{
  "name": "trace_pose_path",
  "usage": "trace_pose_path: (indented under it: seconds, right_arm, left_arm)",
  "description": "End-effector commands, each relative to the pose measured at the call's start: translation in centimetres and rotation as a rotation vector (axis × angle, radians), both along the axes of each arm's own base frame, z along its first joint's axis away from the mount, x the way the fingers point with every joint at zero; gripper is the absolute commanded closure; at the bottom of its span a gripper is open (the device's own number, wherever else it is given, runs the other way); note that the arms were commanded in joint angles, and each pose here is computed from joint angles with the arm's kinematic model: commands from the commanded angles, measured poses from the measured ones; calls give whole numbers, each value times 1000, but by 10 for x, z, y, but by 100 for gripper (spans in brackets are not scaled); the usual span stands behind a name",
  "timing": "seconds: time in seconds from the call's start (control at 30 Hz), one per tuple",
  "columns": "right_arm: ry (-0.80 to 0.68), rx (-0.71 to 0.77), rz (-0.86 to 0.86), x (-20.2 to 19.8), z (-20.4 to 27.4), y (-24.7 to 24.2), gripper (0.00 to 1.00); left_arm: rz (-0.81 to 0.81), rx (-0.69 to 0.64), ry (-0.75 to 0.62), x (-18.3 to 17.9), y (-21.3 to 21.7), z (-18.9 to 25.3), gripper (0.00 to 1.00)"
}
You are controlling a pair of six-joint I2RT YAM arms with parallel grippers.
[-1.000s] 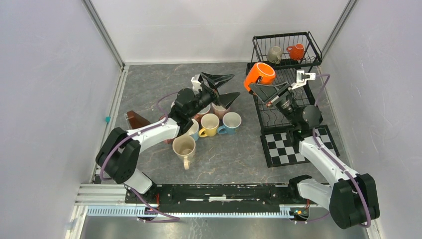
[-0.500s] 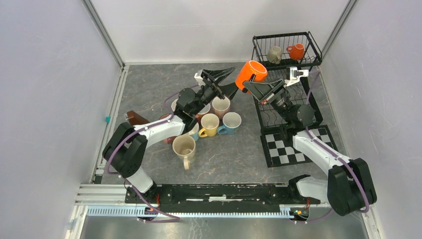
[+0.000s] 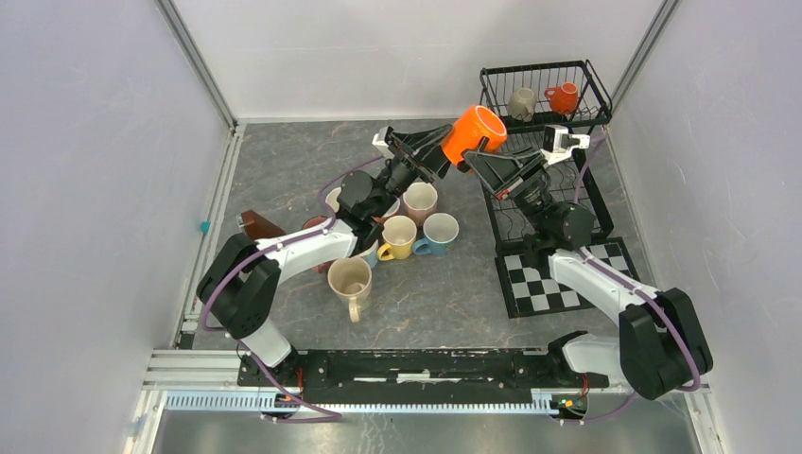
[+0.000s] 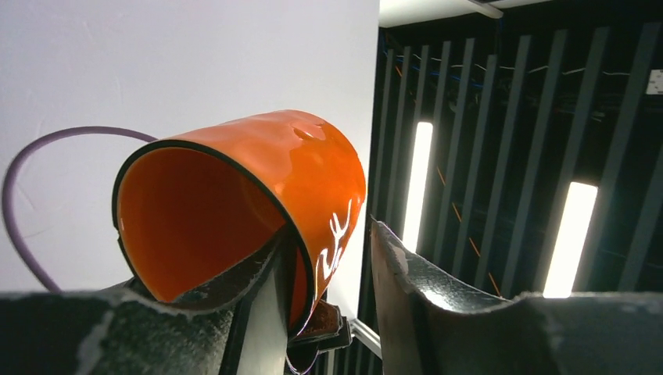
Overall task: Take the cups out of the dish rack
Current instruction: Place the cup at the center of the board.
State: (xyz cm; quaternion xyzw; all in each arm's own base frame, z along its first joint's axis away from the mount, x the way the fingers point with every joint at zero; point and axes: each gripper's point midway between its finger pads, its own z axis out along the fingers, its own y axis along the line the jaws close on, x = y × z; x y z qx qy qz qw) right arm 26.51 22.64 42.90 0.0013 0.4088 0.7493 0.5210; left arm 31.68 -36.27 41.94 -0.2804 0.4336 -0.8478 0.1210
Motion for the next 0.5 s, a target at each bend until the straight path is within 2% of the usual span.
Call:
trace_pose_path:
  seconds: [0.0, 0.37, 0.47]
  right_arm:
    - [-165, 117, 9, -29, 39, -13, 100]
    - [-151, 159, 50, -35, 37, -11, 100]
    - [-144, 158, 48, -33, 36, -10, 100]
  left_arm:
    - [-3, -191, -63, -11, 19, 52, 55]
    - [5, -262, -113, -20, 22, 76, 79]
    - [1, -276, -128, -24, 23, 81, 93]
